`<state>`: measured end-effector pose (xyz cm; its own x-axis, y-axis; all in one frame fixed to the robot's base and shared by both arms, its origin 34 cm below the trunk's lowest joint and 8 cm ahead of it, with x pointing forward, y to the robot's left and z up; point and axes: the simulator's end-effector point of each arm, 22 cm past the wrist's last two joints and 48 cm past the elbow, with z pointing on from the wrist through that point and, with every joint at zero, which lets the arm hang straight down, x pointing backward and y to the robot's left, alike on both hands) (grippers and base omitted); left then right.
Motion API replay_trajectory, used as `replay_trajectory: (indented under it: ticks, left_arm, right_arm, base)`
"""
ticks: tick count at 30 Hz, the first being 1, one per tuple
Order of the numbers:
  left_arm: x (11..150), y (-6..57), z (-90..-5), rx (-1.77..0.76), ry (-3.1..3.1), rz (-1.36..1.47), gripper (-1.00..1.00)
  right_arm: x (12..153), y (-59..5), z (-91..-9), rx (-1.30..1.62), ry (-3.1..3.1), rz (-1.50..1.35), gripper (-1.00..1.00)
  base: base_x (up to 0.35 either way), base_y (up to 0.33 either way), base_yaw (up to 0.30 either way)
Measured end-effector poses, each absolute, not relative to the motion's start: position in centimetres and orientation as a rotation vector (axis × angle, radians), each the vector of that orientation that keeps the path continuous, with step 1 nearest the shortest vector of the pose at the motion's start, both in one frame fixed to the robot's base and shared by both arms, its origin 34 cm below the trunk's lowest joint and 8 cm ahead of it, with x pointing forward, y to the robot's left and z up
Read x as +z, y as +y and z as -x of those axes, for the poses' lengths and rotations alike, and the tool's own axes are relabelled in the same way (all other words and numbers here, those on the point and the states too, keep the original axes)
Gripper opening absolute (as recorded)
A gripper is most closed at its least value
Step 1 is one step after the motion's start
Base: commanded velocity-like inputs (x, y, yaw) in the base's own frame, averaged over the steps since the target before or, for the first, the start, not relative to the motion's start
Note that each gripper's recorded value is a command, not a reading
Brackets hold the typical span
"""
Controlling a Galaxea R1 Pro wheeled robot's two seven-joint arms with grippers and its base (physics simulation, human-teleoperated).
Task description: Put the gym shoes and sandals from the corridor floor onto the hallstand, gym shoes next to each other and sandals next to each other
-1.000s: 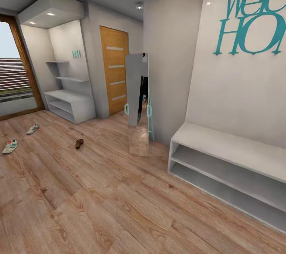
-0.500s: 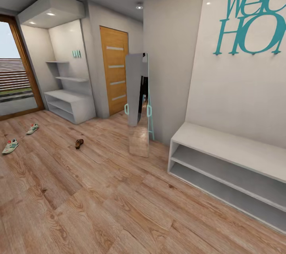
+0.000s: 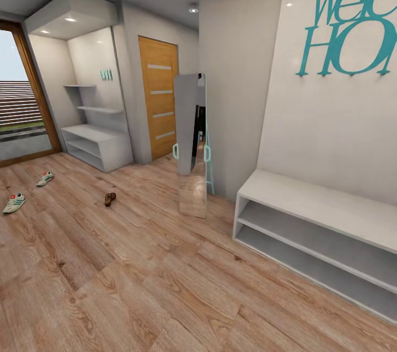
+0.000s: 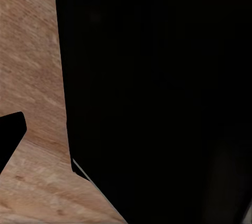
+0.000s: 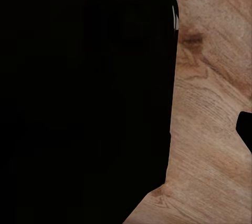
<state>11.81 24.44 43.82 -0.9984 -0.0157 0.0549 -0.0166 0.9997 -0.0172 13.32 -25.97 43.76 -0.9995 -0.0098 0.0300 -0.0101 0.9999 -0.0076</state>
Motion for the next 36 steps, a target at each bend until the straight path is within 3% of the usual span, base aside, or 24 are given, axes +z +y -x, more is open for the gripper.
replay_trajectory:
  ticks: [8, 19, 26, 28, 36]
  left_arm:
    - [43.8, 24.4, -11.8, 0.027, -3.087, -0.017, 1.00]
    - [43.8, 27.9, -15.7, 0.018, -3.156, -0.191, 1.00]
    - [44.1, 30.6, -19.5, 0.007, -3.225, -0.291, 1.00]
    - [45.4, 36.7, -24.0, -0.113, -3.322, -0.381, 1.00]
    - [45.9, 37.2, -26.1, -0.116, -3.368, -0.396, 1.00]
  right_arm:
    - [43.8, -25.9, -13.3, 0.011, -3.112, -0.016, 1.00]
    - [44.0, -30.6, -19.7, 0.103, -3.210, 0.003, 1.00]
    - [44.8, -33.5, -24.9, 0.161, -3.296, 0.007, 1.00]
    - [45.3, -36.4, -25.5, 0.216, -3.304, 0.007, 1.00]
    - [45.4, -36.9, -26.2, 0.215, -3.317, 0.007, 1.00]
  base:
    - [0.000, 0.000, 0.000]
    - [0.000, 0.000, 0.000]
    - [0.000, 0.000, 0.000]
    - [0.000, 0.000, 0.000]
    - [0.000, 0.000, 0.000]
